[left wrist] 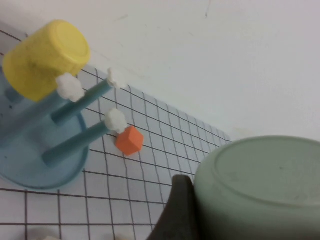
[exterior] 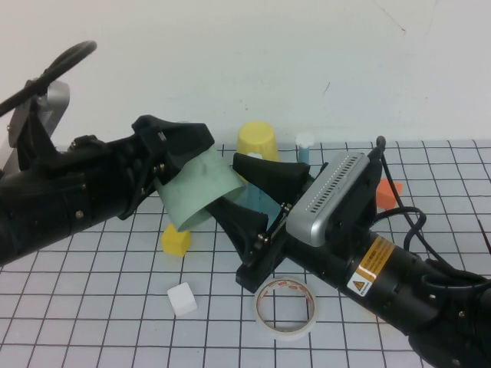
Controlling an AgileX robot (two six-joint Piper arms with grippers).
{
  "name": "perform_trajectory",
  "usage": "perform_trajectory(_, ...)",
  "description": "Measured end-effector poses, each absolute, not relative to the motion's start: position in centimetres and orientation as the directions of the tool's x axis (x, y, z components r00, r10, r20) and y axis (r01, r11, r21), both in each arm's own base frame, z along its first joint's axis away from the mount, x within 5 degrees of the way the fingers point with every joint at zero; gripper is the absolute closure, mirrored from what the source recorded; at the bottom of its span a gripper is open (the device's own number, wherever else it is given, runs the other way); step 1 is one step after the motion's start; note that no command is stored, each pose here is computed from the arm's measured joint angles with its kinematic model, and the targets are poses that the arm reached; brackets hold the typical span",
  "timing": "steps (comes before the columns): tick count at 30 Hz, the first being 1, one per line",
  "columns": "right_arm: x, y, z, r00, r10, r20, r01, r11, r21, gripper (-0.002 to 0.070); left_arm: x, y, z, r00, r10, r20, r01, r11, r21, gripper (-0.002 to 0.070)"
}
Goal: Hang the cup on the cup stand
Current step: Adjust the cup with two arms, then place the cup on the cup holder
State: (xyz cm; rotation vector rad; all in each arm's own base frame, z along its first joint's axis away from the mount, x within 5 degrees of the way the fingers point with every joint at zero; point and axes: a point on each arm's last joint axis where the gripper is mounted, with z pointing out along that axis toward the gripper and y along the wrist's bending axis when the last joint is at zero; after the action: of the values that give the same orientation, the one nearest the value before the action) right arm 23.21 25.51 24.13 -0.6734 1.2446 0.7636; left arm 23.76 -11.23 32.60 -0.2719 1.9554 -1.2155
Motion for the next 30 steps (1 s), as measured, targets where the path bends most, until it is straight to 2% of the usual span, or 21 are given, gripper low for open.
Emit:
perform_trajectory(2,23.2,25.5,24.1,0.145,0.140,-0.979,-0.812,0.582,-0.037,0.0210,23.8,-11.2,32.6,-0.652,-0.552,-0.519,0.217,0.520,-0.826,0.0098)
perform_trajectory(5,22.9,25.3,24.4,0.149,0.142,-0.979,-0.813,0.582,-0.039,0.0188,23.9,-11.2,33.0,-0.632,-0.534,-0.562,0.251,0.544,-0.800,0.0098)
perform_trajectory(9,22.0,24.3,24.5,0.142,0.136,-0.980,-0.812,0.583,-0.037,0.0181,24.4,-11.3,35.6,-0.545,-0.479,-0.688,0.380,0.591,-0.712,0.0099)
perform_trajectory(14,19.9,22.0,23.4,0.103,0.114,-0.988,-0.805,0.593,-0.015,0.0190,24.7,-11.4,39.9,-0.366,-0.396,-0.842,0.541,0.646,-0.539,0.0099)
perform_trajectory(16,18.8,20.8,22.7,0.080,0.095,-0.992,-0.803,0.596,-0.007,0.0238,24.6,-11.4,41.2,-0.288,-0.353,-0.890,0.586,0.670,-0.456,0.0099)
perform_trajectory(17,18.1,20.1,22.4,0.070,0.086,-0.994,-0.803,0.596,-0.006,0.0288,24.6,-11.4,41.8,-0.250,-0.331,-0.910,0.604,0.681,-0.414,0.0099)
perform_trajectory(18,17.6,19.6,22.2,0.064,0.079,-0.995,-0.803,0.596,-0.004,0.0341,24.6,-11.3,42.3,-0.217,-0.313,-0.924,0.617,0.690,-0.379,0.0099)
perform_trajectory(20,16.3,18.3,22.0,0.079,0.055,-0.995,-0.801,0.598,-0.030,0.0505,24.5,-11.3,43.0,-0.143,-0.259,-0.955,0.639,0.712,-0.289,0.0099)
perform_trajectory(22,15.4,17.2,22.1,0.122,0.027,-0.992,-0.787,0.612,-0.081,0.0602,24.5,-11.3,43.3,-0.083,-0.202,-0.976,0.649,0.732,-0.207,0.0099)
perform_trajectory(25,14.7,16.2,22.3,0.148,-0.061,-0.987,-0.764,0.626,-0.153,0.0651,24.7,-11.1,43.4,-0.004,-0.118,-0.993,0.636,0.766,-0.093,0.0099)
perform_trajectory(30,14.1,14.7,22.2,0.120,-0.302,-0.946,-0.734,0.615,-0.289,0.0668,25.0,-10.7,43.4,0.043,-0.052,-0.998,0.581,0.814,-0.018,0.0099)
